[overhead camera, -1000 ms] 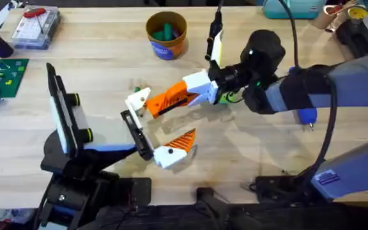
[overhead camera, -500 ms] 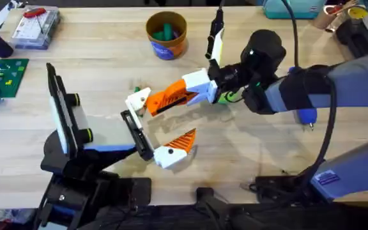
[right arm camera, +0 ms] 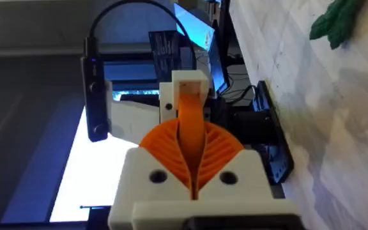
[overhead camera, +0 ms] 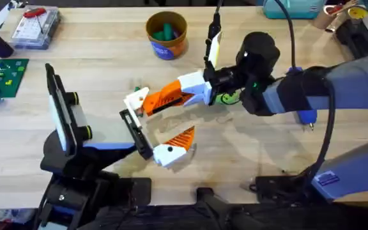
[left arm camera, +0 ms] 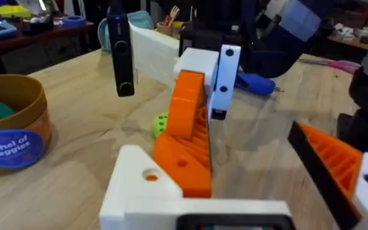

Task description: Pick up the gripper from the table and insert it into the empty holder that is missing its gripper. Then pick up a screw, insert it into the mounting hole, and use the screwdriver to tighten it. Finally, clean up the table by picking up the vegetable and placing it into the bucket.

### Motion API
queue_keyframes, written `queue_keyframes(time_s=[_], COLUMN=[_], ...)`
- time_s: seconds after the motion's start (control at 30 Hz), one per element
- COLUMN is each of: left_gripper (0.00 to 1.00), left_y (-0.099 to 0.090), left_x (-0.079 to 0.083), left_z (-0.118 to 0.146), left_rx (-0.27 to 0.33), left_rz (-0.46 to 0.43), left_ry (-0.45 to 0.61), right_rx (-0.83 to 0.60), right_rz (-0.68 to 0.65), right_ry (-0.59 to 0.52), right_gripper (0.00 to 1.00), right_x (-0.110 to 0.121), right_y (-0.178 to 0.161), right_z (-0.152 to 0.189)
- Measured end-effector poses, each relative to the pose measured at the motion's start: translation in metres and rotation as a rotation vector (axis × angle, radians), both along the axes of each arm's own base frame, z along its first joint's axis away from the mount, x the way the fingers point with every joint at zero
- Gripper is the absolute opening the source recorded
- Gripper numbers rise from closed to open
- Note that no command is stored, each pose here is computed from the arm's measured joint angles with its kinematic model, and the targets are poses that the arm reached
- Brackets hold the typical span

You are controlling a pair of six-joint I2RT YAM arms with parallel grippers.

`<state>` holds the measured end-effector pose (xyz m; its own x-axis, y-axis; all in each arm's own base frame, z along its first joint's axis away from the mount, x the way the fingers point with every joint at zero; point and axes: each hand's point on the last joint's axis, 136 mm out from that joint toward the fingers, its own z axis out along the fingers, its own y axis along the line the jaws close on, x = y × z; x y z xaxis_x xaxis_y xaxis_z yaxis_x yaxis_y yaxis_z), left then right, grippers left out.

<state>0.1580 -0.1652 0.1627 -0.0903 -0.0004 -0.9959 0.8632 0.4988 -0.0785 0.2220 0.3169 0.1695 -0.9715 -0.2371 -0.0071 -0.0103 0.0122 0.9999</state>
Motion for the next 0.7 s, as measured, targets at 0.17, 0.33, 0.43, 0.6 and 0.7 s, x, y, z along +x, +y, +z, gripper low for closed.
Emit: queue_keyframes(time_s=[0.17,0.33,0.43,0.6,0.7], left_gripper=[0.989,0.989,0.989,0.989,0.989], left_y=[0.0005,0.0008,0.0008,0.0009,0.0013], left_x=[0.0009,0.0013,0.0014,0.0017,0.0022], left_z=[0.0,-0.0001,-0.0002,-0.0002,-0.0002], left_rx=[-0.003,-0.007,-0.008,-0.008,-0.008], left_rz=[0.006,0.01,0.01,0.012,0.015], left_ry=[0.005,0.014,0.016,0.015,0.015], right_rx=[0.002,-0.01,-0.009,-0.011,-0.023], right_rz=[-0.007,-0.009,-0.011,-0.009,-0.007], right_ry=[-0.017,-0.009,-0.013,-0.004,0.024], right_gripper=[0.017,0.017,0.018,0.018,0.017], right_x=[0.0009,0.0009,0.001,0.0022,0.0038], right_y=[0.0008,0.001,0.0009,0.0017,0.0028], right_z=[-0.0007,-0.004,-0.0028,-0.0012,-0.0012])
